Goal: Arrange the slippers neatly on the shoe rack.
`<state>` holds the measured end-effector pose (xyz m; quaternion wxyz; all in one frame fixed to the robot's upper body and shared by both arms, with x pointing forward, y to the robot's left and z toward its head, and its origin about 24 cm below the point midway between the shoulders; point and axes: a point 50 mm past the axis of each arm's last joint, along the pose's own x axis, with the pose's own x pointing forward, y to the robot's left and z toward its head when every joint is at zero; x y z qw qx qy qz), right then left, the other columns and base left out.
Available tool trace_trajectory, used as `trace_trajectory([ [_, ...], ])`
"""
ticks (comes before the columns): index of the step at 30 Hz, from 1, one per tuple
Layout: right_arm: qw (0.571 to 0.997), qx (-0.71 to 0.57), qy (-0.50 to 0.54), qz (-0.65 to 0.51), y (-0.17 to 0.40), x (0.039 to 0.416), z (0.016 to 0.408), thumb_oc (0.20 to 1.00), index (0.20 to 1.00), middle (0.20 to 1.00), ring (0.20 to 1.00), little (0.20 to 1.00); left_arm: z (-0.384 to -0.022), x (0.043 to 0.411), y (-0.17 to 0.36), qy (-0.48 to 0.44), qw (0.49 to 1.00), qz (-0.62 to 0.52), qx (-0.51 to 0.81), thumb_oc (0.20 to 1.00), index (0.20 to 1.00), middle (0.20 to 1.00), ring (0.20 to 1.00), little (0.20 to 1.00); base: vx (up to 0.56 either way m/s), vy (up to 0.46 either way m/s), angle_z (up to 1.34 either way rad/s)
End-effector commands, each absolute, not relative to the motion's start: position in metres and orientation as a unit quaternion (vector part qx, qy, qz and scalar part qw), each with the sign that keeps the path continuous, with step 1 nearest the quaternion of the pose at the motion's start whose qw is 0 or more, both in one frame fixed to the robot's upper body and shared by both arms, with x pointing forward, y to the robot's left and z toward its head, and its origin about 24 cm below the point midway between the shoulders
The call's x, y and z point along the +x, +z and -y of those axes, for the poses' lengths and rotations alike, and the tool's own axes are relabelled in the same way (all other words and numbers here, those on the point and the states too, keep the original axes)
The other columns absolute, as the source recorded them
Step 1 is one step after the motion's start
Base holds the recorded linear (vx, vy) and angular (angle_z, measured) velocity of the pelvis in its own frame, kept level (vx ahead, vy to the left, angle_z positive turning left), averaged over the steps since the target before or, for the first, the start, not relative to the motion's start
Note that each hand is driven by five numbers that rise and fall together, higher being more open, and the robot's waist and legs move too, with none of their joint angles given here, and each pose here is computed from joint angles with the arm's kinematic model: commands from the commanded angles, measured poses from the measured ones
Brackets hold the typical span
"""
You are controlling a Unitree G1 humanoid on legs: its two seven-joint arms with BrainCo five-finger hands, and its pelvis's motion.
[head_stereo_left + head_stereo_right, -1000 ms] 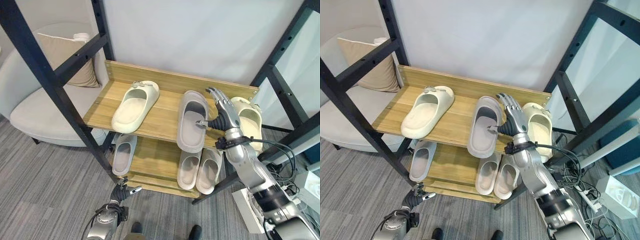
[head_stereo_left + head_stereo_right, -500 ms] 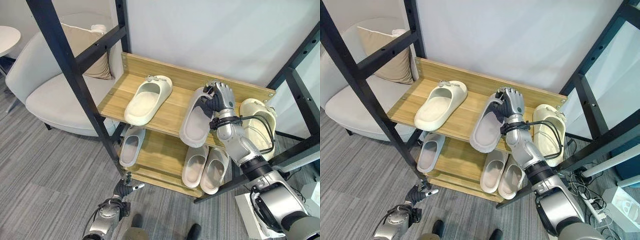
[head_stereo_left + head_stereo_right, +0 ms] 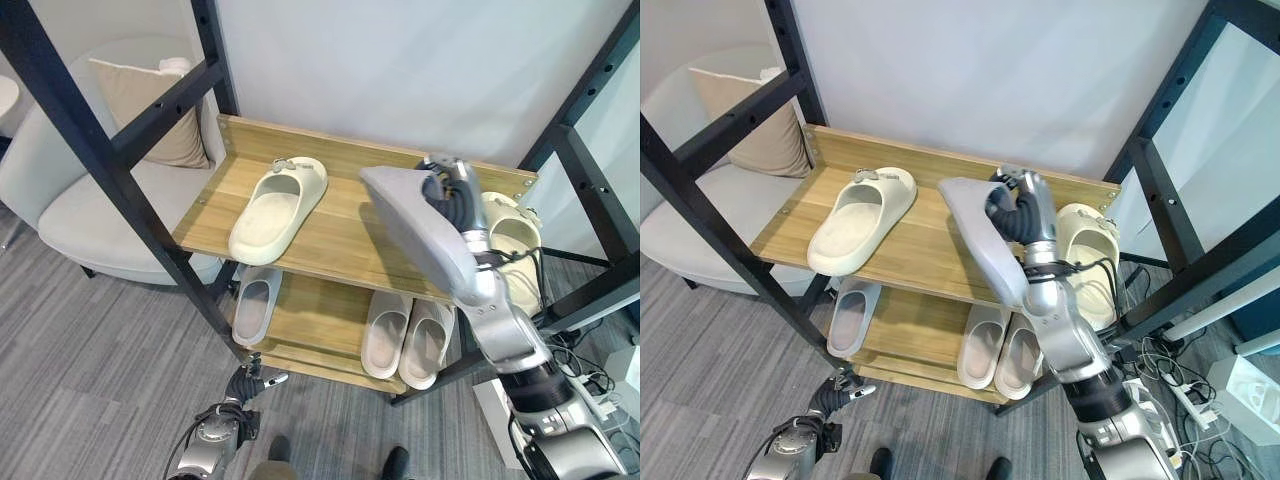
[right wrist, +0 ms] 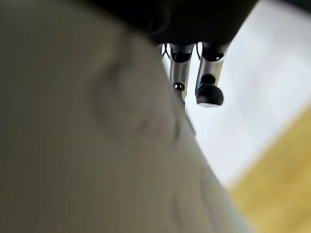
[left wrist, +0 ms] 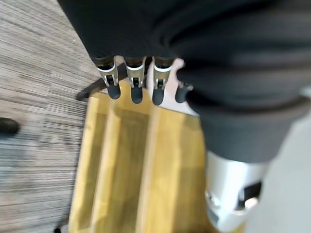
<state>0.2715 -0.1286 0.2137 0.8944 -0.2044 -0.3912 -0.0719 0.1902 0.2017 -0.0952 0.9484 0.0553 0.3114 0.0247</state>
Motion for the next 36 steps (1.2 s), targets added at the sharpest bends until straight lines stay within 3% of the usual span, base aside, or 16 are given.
trace_trajectory([
  [1, 0.870, 0.045, 0.137, 0.472, 0.243, 0.244, 0.087, 0.200, 0.200, 0.200, 0.200, 0.200, -0.201, 0.214, -0.080, 0.023, 0.962, -0.265, 0.060, 1.000, 1.000, 1.000, 1.000, 1.000, -0.04, -0.032, -0.08],
  [4, 0.855, 0.103, 0.229, 0.454, 0.241, 0.233, 0.070, 0.200, 0.200, 0.200, 0.200, 0.200, -0.201, 0.211, -0.082, 0.025, 0.961, -0.270, 0.055, 1.000, 1.000, 1.000, 1.000, 1.000, -0.03, -0.024, -0.01],
  [5, 0.826, 0.137, 0.366, 0.407, 0.231, 0.220, 0.036, 0.200, 0.200, 0.200, 0.200, 0.200, -0.196, 0.213, -0.081, 0.022, 0.963, -0.264, 0.049, 1.000, 1.000, 1.000, 1.000, 1.000, -0.07, -0.051, 0.00],
  [7, 0.828, 0.033, 0.430, 0.358, 0.198, 0.219, 0.003, 0.200, 0.200, 0.200, 0.200, 0.200, -0.195, 0.225, -0.071, 0.041, 0.971, -0.231, 0.044, 1.000, 1.000, 1.000, 1.000, 1.000, -0.14, -0.091, 0.13],
  [10, 0.861, -0.172, 0.311, 0.364, 0.172, 0.255, -0.004, 0.200, 0.200, 0.200, 0.200, 0.200, -0.191, 0.262, -0.033, 0.074, 0.987, -0.136, 0.033, 1.000, 1.000, 1.000, 1.000, 1.000, -0.35, -0.130, 0.26],
  [12, 0.813, -0.369, 0.129, 0.431, 0.188, 0.300, 0.014, 0.200, 0.200, 0.200, 0.200, 0.200, -0.169, 0.300, 0.024, 0.051, 0.999, -0.012, 0.012, 1.000, 1.000, 1.000, 1.000, 1.000, -0.49, -0.125, 0.30],
  [15, 0.771, -0.457, 0.016, 0.444, 0.211, 0.333, 0.045, 0.200, 0.200, 0.200, 0.200, 0.200, -0.153, 0.313, 0.052, 0.011, 0.999, 0.047, 0.018, 1.000, 1.000, 1.000, 1.000, 1.000, -0.03, -0.003, 1.00],
  [22, 0.715, -0.535, -0.169, 0.417, 0.262, 0.374, 0.108, 0.200, 0.200, 0.200, 0.200, 0.200, -0.130, 0.319, 0.083, -0.057, 0.992, 0.109, 0.036, 1.000, 1.000, 1.000, 1.000, 1.000, 0.00, 0.050, 0.26],
  [25, 0.710, -0.542, -0.215, 0.395, 0.273, 0.383, 0.128, 0.200, 0.200, 0.200, 0.200, 0.200, -0.125, 0.316, 0.084, -0.077, 0.990, 0.112, 0.041, 1.000, 1.000, 1.000, 1.000, 1.000, 0.03, 0.051, 0.23],
  [36, 0.721, -0.558, -0.242, 0.333, 0.260, 0.396, 0.144, 0.200, 0.200, 0.200, 0.200, 0.200, -0.120, 0.315, 0.080, -0.080, 0.990, 0.102, 0.052, 1.000, 1.000, 1.000, 1.000, 1.000, 0.03, 0.024, 0.06],
])
